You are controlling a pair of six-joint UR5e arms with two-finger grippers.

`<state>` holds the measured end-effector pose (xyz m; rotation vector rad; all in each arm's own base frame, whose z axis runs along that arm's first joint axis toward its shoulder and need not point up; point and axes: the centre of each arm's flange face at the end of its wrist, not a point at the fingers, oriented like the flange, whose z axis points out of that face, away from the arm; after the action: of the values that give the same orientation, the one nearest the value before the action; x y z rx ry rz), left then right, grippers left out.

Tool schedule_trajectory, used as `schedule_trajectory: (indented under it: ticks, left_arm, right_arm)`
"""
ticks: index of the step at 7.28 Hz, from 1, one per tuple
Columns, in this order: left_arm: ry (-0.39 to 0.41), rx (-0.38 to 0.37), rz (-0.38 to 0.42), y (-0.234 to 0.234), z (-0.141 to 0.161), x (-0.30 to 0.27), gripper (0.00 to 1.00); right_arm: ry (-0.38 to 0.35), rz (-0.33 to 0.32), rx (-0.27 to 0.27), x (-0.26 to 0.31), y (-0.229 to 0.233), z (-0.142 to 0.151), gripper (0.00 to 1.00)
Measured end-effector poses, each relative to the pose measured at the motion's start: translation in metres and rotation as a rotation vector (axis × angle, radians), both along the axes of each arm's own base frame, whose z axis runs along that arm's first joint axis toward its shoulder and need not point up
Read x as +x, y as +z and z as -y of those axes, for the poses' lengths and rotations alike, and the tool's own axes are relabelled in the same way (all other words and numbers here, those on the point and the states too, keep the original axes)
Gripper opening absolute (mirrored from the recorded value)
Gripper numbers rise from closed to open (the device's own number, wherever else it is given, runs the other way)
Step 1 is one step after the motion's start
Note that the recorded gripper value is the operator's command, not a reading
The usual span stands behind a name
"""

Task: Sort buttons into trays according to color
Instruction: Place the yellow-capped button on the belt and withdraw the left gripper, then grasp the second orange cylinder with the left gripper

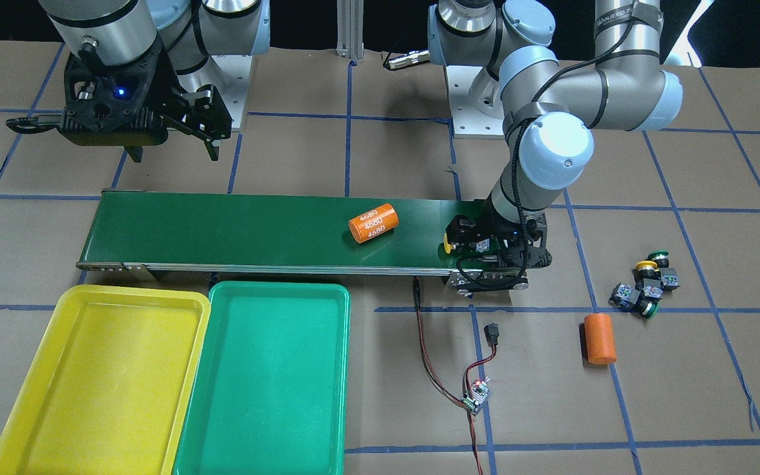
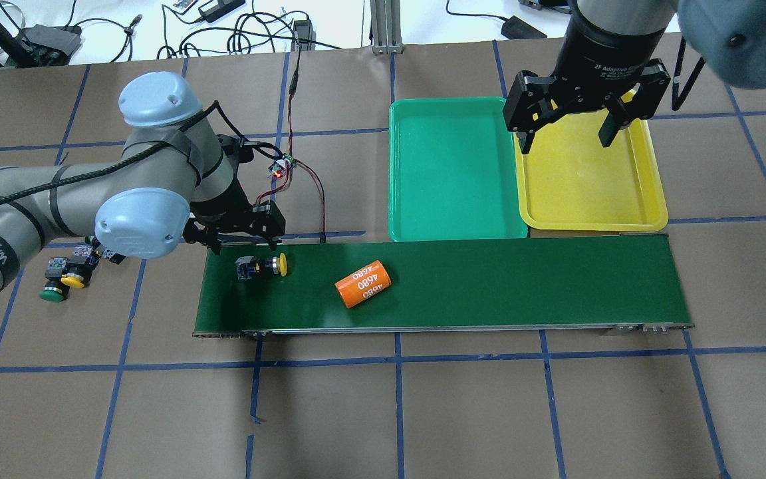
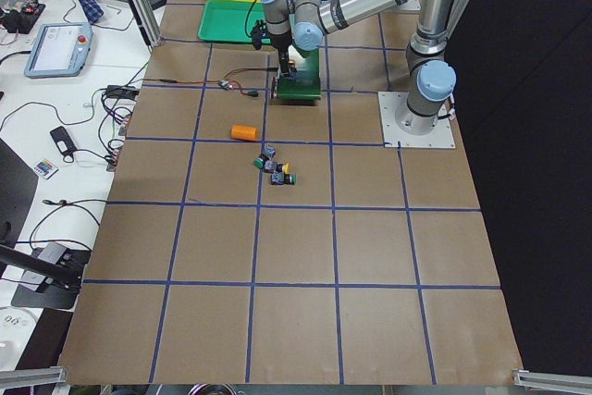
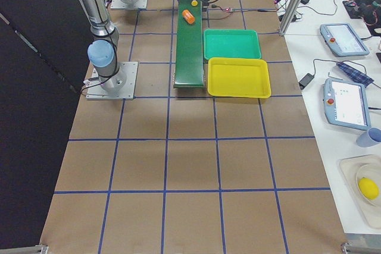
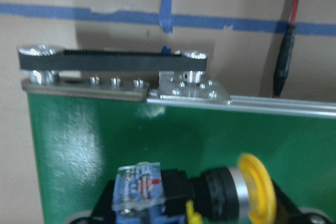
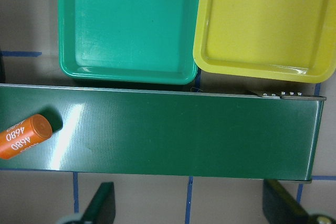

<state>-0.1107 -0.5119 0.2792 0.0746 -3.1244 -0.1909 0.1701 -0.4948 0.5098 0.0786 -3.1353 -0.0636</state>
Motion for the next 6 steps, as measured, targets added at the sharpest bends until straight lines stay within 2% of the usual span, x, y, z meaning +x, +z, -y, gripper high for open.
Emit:
schedule_trajectory:
  ticks: [2,4,6]
  left_arm:
    - [-0.021,-0.011,-0.019,0.024,0.038,0.079,1.0]
    - [-0.138,-0.042,-0.02,0.025,0.096,0.128,1.0]
    - [-0.29,-0.057,-0.023,-0.005,0.16,0.159,1.0]
  right_arm:
    - [0.0,0.0,0.0,0.0,0.0,0.0,1.0]
    - [0.0,0.0,0.0,0.0,0.0,0.0,1.0]
    - [0.0,0.0,0.0,0.0,0.0,0.0,1.0]
